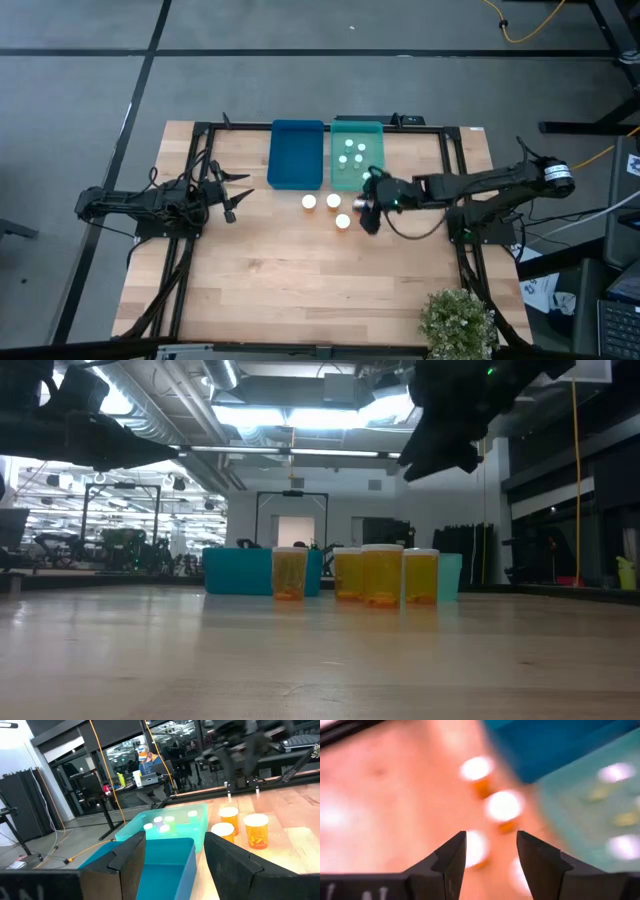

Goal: Pick and place medicine bottles into bin by pill shape (circle, oval)
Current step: Put the orange capsule bottle into the blue bin

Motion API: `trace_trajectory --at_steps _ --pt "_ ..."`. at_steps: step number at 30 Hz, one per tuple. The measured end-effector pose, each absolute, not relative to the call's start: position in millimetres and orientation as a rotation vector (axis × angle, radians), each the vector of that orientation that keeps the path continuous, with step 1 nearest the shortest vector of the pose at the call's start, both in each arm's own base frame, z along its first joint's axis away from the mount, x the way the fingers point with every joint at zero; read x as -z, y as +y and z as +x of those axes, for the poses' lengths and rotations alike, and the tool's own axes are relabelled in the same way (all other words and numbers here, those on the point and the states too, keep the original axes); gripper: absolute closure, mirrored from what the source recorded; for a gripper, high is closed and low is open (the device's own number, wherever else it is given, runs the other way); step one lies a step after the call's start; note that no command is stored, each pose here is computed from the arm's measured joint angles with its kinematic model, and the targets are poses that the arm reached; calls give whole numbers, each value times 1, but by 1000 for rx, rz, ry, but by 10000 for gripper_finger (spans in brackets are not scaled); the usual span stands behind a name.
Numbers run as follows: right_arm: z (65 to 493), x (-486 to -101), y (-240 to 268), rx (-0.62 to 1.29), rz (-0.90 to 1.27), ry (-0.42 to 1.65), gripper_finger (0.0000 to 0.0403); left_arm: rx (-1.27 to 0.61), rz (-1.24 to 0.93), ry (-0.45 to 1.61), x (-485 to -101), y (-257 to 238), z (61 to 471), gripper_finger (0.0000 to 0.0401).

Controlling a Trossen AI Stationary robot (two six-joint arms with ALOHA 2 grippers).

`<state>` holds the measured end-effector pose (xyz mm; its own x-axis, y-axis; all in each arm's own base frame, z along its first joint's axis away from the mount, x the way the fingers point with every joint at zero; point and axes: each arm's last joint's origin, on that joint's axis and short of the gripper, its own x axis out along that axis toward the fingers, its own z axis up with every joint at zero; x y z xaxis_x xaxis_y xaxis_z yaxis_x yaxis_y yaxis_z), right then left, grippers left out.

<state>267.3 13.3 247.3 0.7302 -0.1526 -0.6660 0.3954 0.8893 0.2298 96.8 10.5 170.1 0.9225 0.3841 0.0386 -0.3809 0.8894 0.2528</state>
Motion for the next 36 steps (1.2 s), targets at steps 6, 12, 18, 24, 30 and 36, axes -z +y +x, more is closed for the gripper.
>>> trace_trajectory --at_steps 6,12,18,24,30,36 --pt "267 -245 45 146 427 730 226 -397 260 13 -170 11 97 206" --pt "249 -231 63 148 242 785 226 -397 260 13 -170 11 97 206" --pt "218 -213 67 89 268 672 226 -397 260 13 -170 10 97 206" --pt "191 -198 61 -85 247 426 226 -397 260 13 -170 10 97 206" --pt "173 -189 44 -171 171 289 226 -397 259 13 -170 10 97 206" --pt "154 -188 25 -106 119 214 226 -397 259 13 -170 10 97 206"
